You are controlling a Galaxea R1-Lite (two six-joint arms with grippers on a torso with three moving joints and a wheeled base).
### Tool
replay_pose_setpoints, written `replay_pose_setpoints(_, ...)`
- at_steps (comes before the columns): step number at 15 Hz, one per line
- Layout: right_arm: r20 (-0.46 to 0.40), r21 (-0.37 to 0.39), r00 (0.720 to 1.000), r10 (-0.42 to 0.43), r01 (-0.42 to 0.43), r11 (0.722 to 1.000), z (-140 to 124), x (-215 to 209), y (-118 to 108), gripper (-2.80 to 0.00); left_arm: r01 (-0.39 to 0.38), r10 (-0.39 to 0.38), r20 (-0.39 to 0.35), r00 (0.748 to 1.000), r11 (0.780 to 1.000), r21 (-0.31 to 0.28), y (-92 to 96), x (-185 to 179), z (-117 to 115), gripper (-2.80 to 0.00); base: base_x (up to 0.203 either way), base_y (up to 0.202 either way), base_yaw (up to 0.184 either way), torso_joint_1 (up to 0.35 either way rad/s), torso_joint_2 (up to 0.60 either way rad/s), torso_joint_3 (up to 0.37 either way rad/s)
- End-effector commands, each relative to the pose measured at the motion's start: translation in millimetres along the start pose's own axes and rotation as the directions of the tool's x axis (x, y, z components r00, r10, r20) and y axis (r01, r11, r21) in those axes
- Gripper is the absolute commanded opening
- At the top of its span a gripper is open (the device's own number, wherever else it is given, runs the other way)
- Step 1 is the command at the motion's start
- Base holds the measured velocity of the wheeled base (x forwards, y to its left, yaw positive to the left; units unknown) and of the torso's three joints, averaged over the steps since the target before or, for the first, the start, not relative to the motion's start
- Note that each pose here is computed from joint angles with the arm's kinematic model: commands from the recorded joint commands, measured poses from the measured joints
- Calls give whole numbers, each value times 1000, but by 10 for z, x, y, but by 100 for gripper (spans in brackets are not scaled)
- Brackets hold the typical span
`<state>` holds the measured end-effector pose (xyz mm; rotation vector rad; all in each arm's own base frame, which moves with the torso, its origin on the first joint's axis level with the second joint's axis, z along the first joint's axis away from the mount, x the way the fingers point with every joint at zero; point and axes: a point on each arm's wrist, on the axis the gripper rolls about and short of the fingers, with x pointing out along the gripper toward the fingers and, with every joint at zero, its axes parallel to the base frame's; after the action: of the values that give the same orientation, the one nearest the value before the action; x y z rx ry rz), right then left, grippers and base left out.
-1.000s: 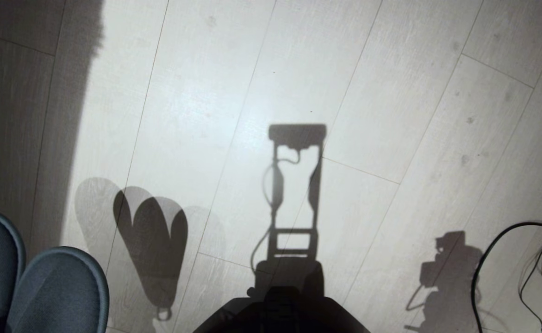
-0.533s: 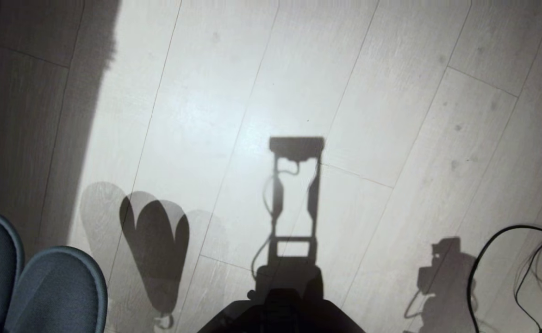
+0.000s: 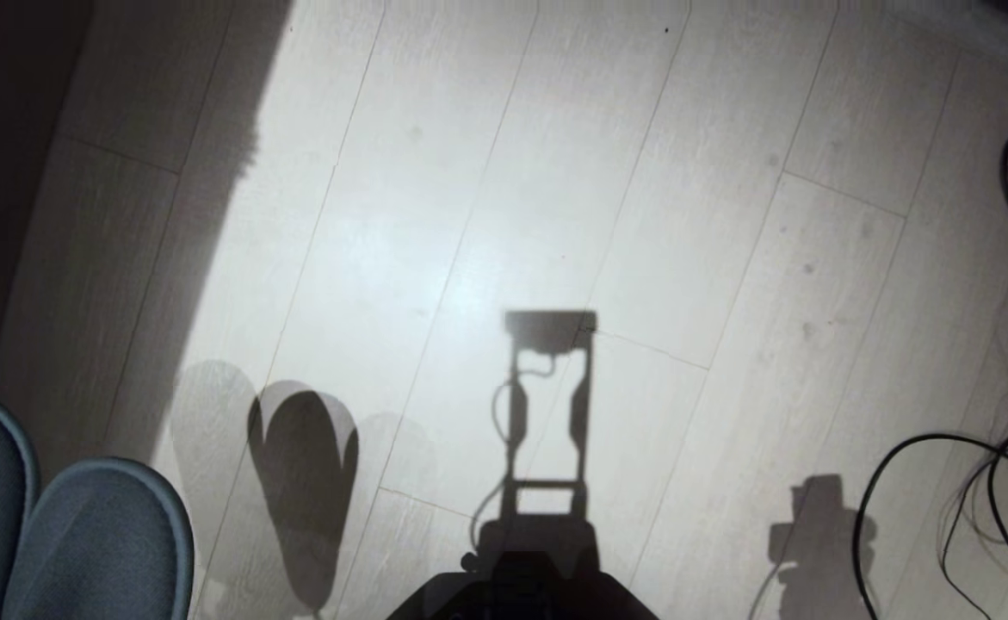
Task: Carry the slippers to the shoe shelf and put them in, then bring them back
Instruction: Place the slippers into the shoe cabinet
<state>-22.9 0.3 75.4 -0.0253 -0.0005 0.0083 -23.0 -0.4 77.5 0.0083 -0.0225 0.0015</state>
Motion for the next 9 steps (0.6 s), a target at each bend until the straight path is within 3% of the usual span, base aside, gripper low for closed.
replay_pose_setpoints(1,0,2,1000,1,-1,1000,1,1,0,-280,-2,2,-10,1000,1000,0,0,8,-24,-280,0,0,0,2,4,205)
replay_pose_setpoints(9,-2,-3,1000,-1,1,1000,-1,1,0,-280,-1,2,-18,1000,1000,7,0,5,-24,-280,0,0,0,1,3,200)
